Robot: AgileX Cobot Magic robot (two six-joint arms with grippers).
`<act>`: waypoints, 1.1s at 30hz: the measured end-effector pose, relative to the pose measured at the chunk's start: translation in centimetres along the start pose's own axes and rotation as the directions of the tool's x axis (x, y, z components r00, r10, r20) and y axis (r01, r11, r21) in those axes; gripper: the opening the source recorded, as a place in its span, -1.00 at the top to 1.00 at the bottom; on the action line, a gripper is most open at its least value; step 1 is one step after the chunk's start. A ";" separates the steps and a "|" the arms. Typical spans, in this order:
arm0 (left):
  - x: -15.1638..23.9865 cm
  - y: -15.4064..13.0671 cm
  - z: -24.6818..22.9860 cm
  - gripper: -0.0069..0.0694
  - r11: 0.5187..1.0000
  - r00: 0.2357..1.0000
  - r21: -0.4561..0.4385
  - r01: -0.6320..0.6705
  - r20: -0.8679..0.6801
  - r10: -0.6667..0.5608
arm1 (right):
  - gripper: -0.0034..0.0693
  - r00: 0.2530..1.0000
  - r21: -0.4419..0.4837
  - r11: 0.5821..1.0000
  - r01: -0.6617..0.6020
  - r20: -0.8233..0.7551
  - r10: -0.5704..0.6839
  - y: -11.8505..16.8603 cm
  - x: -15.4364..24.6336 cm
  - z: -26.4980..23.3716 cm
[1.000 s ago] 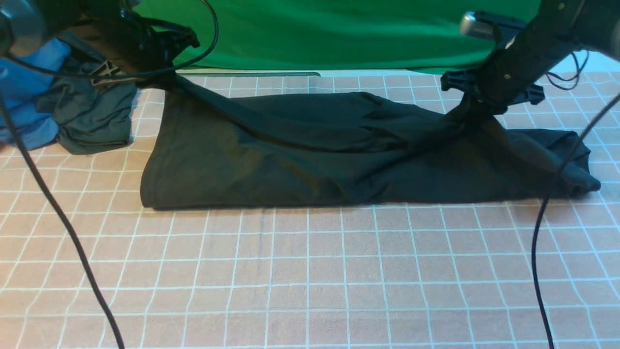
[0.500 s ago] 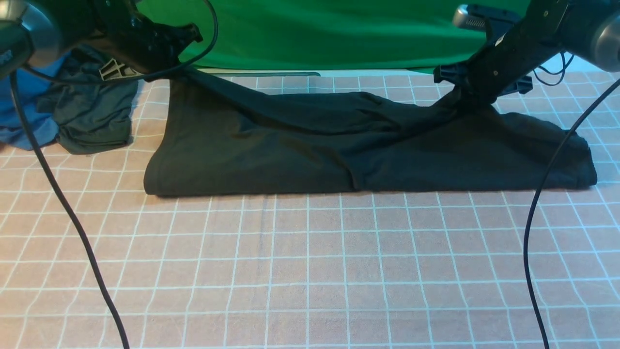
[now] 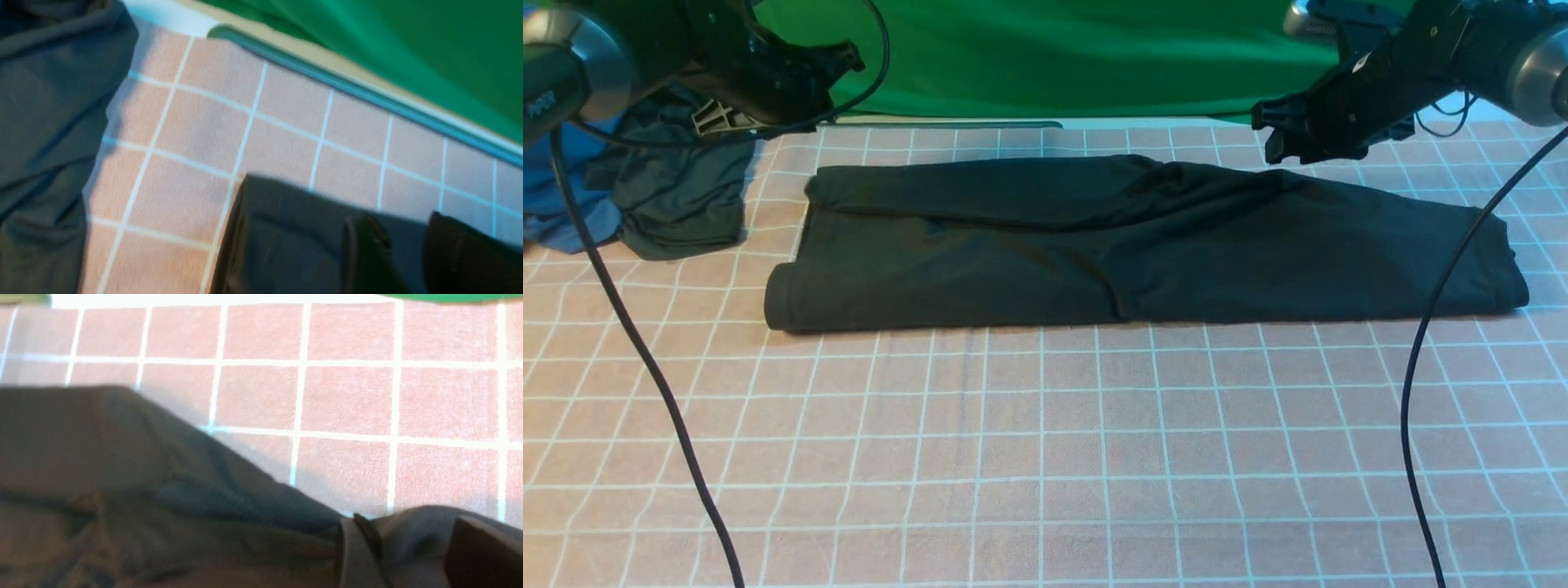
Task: Fold a long-sleeved shirt over a pink coffee tablecloth.
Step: 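Fold the black garment in half by bringing its near edge over to the far edge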
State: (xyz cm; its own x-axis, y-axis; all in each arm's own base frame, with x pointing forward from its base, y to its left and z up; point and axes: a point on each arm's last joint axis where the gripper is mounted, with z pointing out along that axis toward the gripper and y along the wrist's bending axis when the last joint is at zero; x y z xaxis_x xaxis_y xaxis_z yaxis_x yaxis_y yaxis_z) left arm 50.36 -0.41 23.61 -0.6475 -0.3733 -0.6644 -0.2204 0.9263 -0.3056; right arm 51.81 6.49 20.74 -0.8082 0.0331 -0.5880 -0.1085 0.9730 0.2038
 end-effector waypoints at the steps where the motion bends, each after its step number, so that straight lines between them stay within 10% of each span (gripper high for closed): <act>1: -0.2 -0.1 0.0 0.02 1.000 1.000 0.004 -0.002 0.017 0.002 | -0.01 1.000 -0.006 1.000 0.015 -0.013 -0.015 0.2 -0.2 -0.4; 6: -1.0 -0.5 -1.3 -0.17 1.000 0.999 -0.007 0.020 -0.037 -0.020 | 0.36 0.983 -0.058 0.985 0.160 -0.079 -0.164 2.5 -0.6 -2.6; 10: -0.2 -0.8 -2.5 0.09 0.999 0.980 -0.026 0.034 -0.196 -0.039 | 0.77 0.939 -0.125 0.940 0.317 -0.101 -0.330 5.6 0.2 -2.2; 16: 1.8 -2.3 -2.8 0.74 0.999 0.933 0.003 -0.036 -0.358 0.035 | 0.80 0.905 -0.165 0.901 0.401 -0.079 -0.417 8.6 1.8 1.0; 33: 4.4 -7.5 -3.2 0.78 0.986 0.905 0.110 -0.124 -0.396 0.158 | 0.80 0.924 -0.122 0.918 0.378 -0.005 -0.381 8.4 2.8 5.4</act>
State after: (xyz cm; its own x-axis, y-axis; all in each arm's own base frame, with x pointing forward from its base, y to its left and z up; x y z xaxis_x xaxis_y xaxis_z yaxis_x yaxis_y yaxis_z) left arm 46.82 -8.83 25.12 -0.9094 -0.1711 -0.3792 -0.0568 0.9541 -0.2942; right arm 51.77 16.00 16.54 -0.7084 -0.3417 -0.6176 -0.4755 0.8777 0.0598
